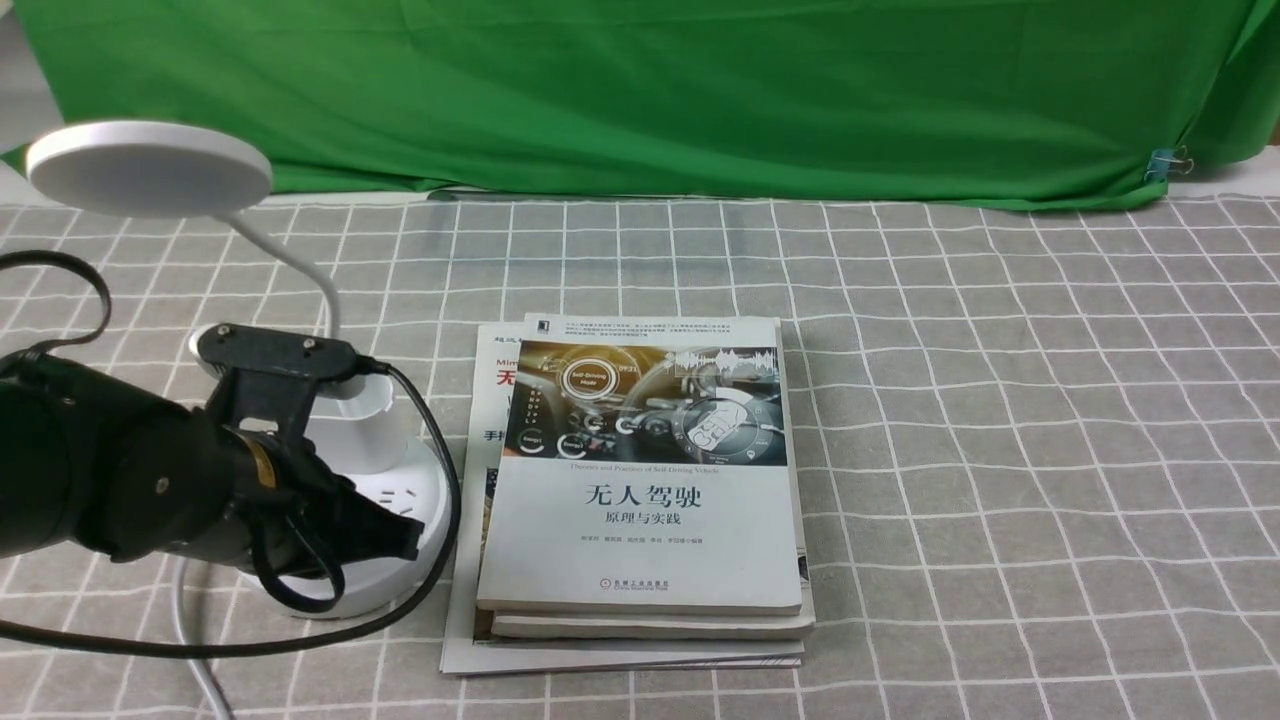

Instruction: Turn on the desk lamp on the grey coffee tablecloth with your hand.

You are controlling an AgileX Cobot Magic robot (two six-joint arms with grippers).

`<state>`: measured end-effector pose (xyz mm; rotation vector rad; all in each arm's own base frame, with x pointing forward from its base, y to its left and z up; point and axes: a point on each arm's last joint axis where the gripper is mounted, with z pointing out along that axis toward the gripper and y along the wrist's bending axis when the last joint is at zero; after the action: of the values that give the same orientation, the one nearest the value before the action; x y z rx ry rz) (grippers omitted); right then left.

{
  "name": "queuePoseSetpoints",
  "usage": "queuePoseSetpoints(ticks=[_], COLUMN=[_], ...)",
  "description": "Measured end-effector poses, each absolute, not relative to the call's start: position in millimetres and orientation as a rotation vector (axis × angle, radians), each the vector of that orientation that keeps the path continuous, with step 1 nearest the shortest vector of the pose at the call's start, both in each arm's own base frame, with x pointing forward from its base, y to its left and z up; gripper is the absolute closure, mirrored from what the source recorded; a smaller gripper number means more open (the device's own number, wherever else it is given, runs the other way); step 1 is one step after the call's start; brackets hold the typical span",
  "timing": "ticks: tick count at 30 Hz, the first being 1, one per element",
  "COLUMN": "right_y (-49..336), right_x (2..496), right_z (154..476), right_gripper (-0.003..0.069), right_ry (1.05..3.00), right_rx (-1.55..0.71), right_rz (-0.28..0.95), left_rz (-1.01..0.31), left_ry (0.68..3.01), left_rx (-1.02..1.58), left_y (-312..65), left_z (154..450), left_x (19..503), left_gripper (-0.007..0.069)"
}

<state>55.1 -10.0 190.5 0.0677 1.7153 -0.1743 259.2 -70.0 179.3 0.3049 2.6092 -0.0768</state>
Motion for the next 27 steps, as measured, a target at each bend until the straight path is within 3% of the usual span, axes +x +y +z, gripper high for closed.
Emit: queuePoseSetpoints(ticks=[10, 18, 27], right_y=[-10.0, -10.0, -10.0], right_x=[55.1, 55.1, 55.1], right_z=[190.5, 190.5, 190.5], right_gripper=[0.0414, 0.0414, 0.0414], right_ry=[1.715, 1.715, 1.715], right_rx=[0.068, 0.068, 0.068], right_rz=[-0.174, -0.174, -0.174], left_rz=[-0.144, -0.283, -0.304], left_ry=[2.563, 2.479, 2.046], left_rx=[0.222, 0.115, 0.148], left_y=[-59.7, -46.6, -29.5], left_z=[226.9, 225.3, 263.2], left_x=[213.7, 145.8, 92.7], left_gripper=[0.0612, 0.0612, 0.0606])
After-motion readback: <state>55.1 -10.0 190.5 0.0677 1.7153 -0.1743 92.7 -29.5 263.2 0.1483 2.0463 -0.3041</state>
